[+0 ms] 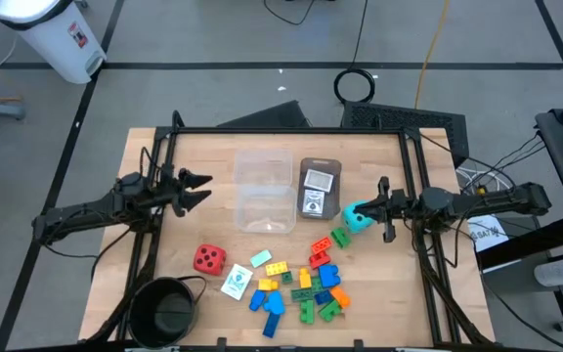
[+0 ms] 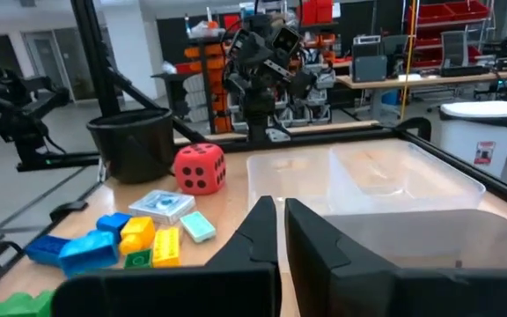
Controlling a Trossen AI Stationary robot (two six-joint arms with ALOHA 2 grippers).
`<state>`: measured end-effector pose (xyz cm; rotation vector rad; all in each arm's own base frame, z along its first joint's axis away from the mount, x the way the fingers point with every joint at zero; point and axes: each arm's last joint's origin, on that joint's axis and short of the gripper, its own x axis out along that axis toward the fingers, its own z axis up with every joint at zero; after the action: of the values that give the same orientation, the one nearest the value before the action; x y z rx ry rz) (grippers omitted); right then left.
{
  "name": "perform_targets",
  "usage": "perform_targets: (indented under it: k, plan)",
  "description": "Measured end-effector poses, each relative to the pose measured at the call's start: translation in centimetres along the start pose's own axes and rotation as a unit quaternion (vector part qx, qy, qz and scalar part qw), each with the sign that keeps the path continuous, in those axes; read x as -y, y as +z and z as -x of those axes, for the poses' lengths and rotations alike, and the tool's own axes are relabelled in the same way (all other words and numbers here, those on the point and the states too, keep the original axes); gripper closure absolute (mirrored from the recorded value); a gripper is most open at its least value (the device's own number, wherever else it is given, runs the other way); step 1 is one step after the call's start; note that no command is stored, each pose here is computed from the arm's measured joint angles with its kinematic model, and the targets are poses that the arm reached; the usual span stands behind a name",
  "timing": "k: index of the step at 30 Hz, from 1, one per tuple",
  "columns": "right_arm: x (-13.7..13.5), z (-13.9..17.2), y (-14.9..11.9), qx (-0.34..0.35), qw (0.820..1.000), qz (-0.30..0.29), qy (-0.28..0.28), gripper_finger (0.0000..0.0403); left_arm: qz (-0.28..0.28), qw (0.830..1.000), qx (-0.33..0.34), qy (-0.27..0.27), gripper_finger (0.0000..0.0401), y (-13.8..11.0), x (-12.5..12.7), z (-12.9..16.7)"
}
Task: Pick & Place Toys
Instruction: Put the blue deck of cards into the black bin
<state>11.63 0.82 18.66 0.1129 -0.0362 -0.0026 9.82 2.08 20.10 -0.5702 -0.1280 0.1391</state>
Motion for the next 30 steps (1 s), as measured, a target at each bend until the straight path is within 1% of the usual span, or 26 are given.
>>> perform_targets:
  k: [2, 4, 8, 11, 14, 16, 19, 23, 25, 27, 30]
  plan:
    - [0.0, 0.0, 0.0, 0.000, 1.000, -0.001, 0.000, 0.0402, -0.010, 1.000, -0.010, -0.024, 0.0022, 0.6, 0.8, -0.3]
    - [0.0, 0.0, 0.0, 0.000, 1.000, -0.001, 0.000, 0.0402, -0.017, 0.999, -0.034, -0.038, 0.0022, 1.1, 1.8, -0.9]
    - [0.0, 0.0, 0.0, -0.001, 1.000, -0.005, 0.000, 0.0402, -0.031, 0.991, -0.117, -0.057, 0.0022, 2.2, 4.6, -3.2]
    - [0.0, 0.0, 0.0, 0.000, 1.000, -0.011, 0.000, 0.0402, -0.070, 0.974, -0.208, -0.055, 0.0022, 2.7, 7.5, -5.4]
    - [0.0, 0.0, 0.0, -0.003, 1.000, -0.010, 0.000, 0.0402, -0.117, 0.946, -0.299, -0.047, 0.0022, 2.4, 10.5, -7.5]
    - [0.0, 0.0, -0.1, -0.003, 1.000, -0.012, 0.000, 0.0401, -0.136, 0.924, -0.357, -0.034, 0.0022, 1.7, 12.5, -8.7]
    - [0.0, 0.0, -0.1, -0.007, 1.000, -0.016, 0.000, 0.0402, -0.126, 0.904, -0.408, -0.003, 0.0022, 0.6, 15.6, -10.3]
    - [0.0, 0.0, -0.1, -0.005, 1.000, 0.006, 0.000, 0.0402, -0.112, 0.876, -0.468, 0.046, 0.0022, -2.0, 18.8, -12.0]
    - [0.0, 0.0, 0.0, 0.000, 1.000, 0.016, 0.000, 0.0402, -0.089, 0.863, -0.491, 0.076, 0.0022, -3.7, 19.9, -12.7]
    - [0.0, 0.0, 0.1, 0.005, 1.000, 0.020, 0.001, 0.0402, -0.057, 0.855, -0.504, 0.109, 0.0022, -5.4, 20.8, -13.3]
    - [0.0, 0.0, 0.3, 0.013, 1.000, 0.020, 0.002, 0.0401, -0.029, 0.840, -0.520, 0.152, 0.0022, -8.3, 21.2, -14.2]
